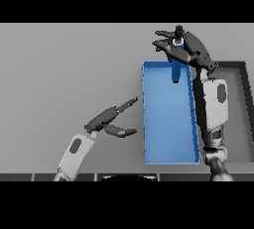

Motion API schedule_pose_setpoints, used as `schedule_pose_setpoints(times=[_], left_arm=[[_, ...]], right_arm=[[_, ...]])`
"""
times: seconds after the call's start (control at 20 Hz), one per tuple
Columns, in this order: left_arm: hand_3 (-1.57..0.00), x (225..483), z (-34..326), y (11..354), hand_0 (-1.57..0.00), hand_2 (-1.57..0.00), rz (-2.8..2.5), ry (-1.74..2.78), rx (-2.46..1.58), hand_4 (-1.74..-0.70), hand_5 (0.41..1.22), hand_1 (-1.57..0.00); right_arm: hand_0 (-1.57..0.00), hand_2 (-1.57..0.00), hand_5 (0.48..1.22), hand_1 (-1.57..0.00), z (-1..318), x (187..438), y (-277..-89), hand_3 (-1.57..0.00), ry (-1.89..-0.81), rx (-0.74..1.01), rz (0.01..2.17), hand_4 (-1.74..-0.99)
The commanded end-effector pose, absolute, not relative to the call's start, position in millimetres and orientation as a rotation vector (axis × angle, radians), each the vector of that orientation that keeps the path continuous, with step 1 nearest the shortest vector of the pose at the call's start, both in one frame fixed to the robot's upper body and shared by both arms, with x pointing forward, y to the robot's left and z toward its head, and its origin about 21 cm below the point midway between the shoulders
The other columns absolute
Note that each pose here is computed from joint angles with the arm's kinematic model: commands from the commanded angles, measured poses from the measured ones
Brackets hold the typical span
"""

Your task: Pick up the blue pipe and place it into the blue bin.

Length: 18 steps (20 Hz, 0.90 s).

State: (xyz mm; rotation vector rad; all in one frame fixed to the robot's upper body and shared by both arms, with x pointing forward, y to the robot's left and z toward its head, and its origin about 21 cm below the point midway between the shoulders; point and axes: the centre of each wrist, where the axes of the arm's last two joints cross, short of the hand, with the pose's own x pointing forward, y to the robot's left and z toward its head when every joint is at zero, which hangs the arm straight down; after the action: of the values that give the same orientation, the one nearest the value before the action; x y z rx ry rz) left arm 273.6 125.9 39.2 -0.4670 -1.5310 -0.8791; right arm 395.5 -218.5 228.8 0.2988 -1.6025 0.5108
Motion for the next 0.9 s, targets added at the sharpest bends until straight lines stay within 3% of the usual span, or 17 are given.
schedule_pose_setpoints(times=[0.0, 0.5, 0.6, 0.7, 0.75, 0.8, 0.85], left_arm=[[0.0, 273.0, 39.1, 124.9, 0.0, 0.0, -0.882, -1.536, -0.467, -0.93, 0.46, 0.0], [0.0, 276.9, 41.5, 128.7, 0.0, 0.0, -0.882, -1.567, -0.422, -0.92, 0.476, 0.0], [0.0, 275.0, 38.7, 130.1, 0.0, 0.0, -0.881, -1.575, -0.422, -0.92, 0.48, 0.0], [0.0, 274.2, 39.1, 122.9, 0.0, 0.0, -0.886, -1.577, -0.435, -0.92, 0.484, 0.0], [0.0, 274.7, 36.1, 124.7, 0.0, 0.0, -0.888, -1.572, -0.422, -0.92, 0.486, 0.0], [0.0, 275.5, 38.6, 123.6, 0.0, 0.0, -0.883, -1.575, -0.42, -0.92, 0.489, 0.0], [0.0, 276.7, 40.4, 126.2, 0.0, 0.0, -0.88, -1.578, -0.418, -0.92, 0.491, 0.0]], right_arm=[[-1.57, -1.57, 1.221, -1.57, 227.1, 394.2, -220.9, -1.57, -1.573, 0.271, 0.503, -1.5], [-1.57, -1.57, 1.221, -1.57, 135.9, 391.0, -242.3, -1.57, -1.231, 0.081, 0.354, -1.497], [-1.57, -1.57, 1.221, -1.57, 115.7, 387.8, -245.8, -1.01, -1.155, 0.076, 0.348, -1.585], [-1.57, -1.57, 1.221, -1.57, 104.0, 390.5, -245.6, -0.64, -1.085, 0.066, 0.332, -1.641], [-1.57, -1.57, 1.221, -1.57, 97.4, 391.1, -241.8, -0.51, -1.049, 0.065, 0.325, -1.661], [-1.57, -1.57, 1.171, -1.57, 94.1, 393.3, -244.1, -0.41, -1.013, 0.065, 0.302, -1.677], [-1.57, -1.52, 1.161, -1.57, 90.2, 393.7, -243.0, -0.45, -0.983, 0.058, 0.283, -1.626]])
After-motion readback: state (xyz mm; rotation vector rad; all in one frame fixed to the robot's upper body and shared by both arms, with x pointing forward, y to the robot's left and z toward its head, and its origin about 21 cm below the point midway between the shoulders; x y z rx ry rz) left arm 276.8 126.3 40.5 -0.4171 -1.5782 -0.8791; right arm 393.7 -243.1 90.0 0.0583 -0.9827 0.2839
